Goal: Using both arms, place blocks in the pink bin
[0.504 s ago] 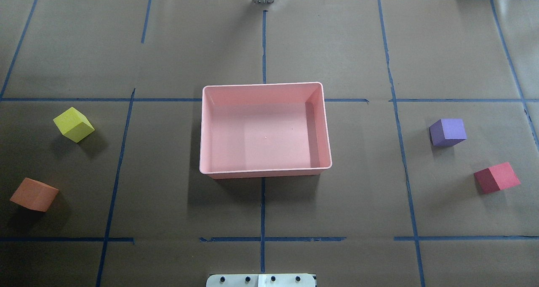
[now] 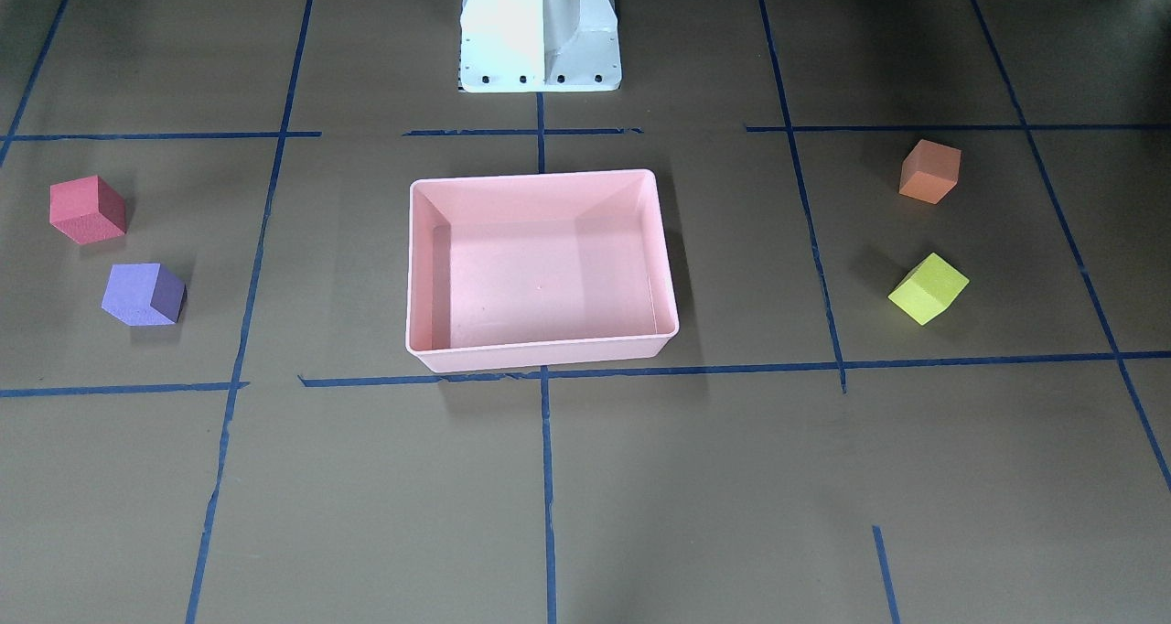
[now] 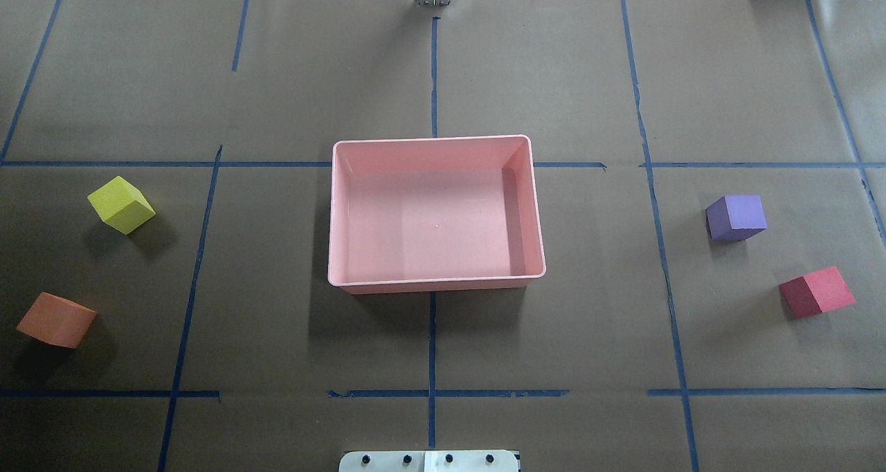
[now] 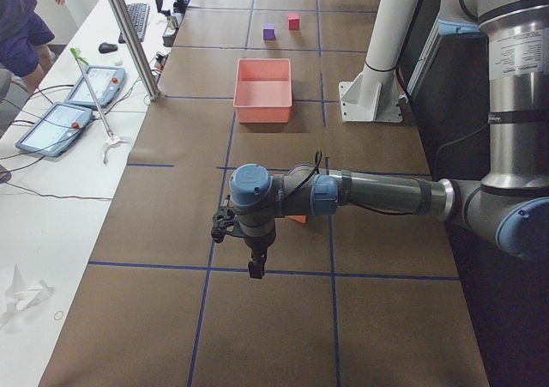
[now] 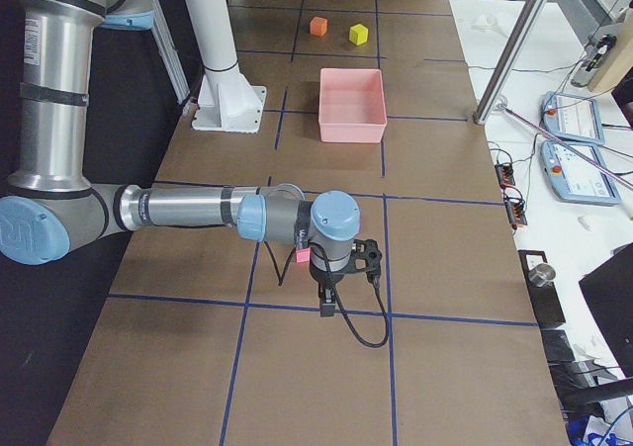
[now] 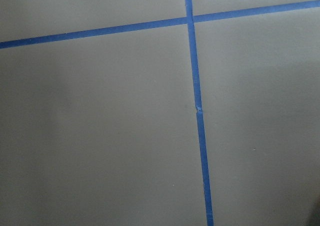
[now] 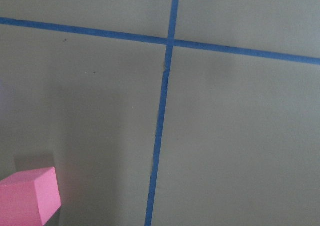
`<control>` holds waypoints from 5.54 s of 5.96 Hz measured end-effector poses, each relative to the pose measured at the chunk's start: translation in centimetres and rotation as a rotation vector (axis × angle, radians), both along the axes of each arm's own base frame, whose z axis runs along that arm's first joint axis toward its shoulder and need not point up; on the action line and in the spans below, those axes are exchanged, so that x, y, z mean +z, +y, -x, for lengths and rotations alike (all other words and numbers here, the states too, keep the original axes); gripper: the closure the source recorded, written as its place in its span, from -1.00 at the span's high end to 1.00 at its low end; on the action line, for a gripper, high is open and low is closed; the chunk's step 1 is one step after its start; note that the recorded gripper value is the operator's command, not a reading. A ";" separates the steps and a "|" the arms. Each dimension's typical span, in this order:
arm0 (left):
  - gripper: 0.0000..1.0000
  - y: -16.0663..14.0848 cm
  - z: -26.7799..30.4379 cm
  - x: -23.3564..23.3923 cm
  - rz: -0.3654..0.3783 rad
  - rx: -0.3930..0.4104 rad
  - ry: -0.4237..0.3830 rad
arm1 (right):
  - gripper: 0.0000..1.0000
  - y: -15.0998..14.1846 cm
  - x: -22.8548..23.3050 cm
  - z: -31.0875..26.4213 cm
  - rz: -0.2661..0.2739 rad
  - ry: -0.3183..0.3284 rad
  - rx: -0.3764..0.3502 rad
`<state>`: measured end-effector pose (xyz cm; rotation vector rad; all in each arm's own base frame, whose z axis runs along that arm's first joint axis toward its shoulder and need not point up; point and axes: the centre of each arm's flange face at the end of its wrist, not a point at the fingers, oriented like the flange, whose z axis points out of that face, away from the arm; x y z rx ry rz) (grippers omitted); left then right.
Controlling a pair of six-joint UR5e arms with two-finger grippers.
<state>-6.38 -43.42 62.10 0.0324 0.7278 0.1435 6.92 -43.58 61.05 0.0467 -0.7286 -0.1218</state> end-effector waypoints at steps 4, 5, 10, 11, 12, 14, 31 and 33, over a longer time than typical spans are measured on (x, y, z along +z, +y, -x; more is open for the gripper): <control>1.00 -6.5 -0.6 -3.4 -0.135 0.008 0.008 | 1.00 -6.5 -9.2 13.2 -0.071 -0.039 0.040; 1.00 -6.6 -0.6 -3.6 -0.140 0.008 0.008 | 1.00 -6.5 -10.0 17.7 -0.064 -0.046 0.077; 1.00 -6.6 -0.6 -4.3 -0.155 0.009 0.009 | 1.00 -3.0 -8.1 31.5 -0.048 -0.004 0.133; 1.00 -6.6 -0.6 -4.4 -0.158 0.010 0.009 | 0.99 -3.0 -6.6 32.1 -0.050 -0.001 0.124; 1.00 -6.5 -0.6 -4.5 -0.161 0.010 0.009 | 0.11 -3.0 -5.3 32.7 -0.054 -0.003 0.114; 1.00 -6.5 -0.6 -4.5 -0.162 0.010 0.009 | -0.66 -2.9 -5.0 33.4 -0.058 -0.010 0.101; 1.00 -9.2 -13.6 -8.7 -0.390 0.195 0.070 | 1.00 -4.5 -47.3 48.6 -0.012 -0.017 0.186; 1.00 -8.9 -19.7 -10.7 -0.409 0.210 0.119 | 1.00 -8.3 -42.0 39.8 -0.080 -0.008 0.093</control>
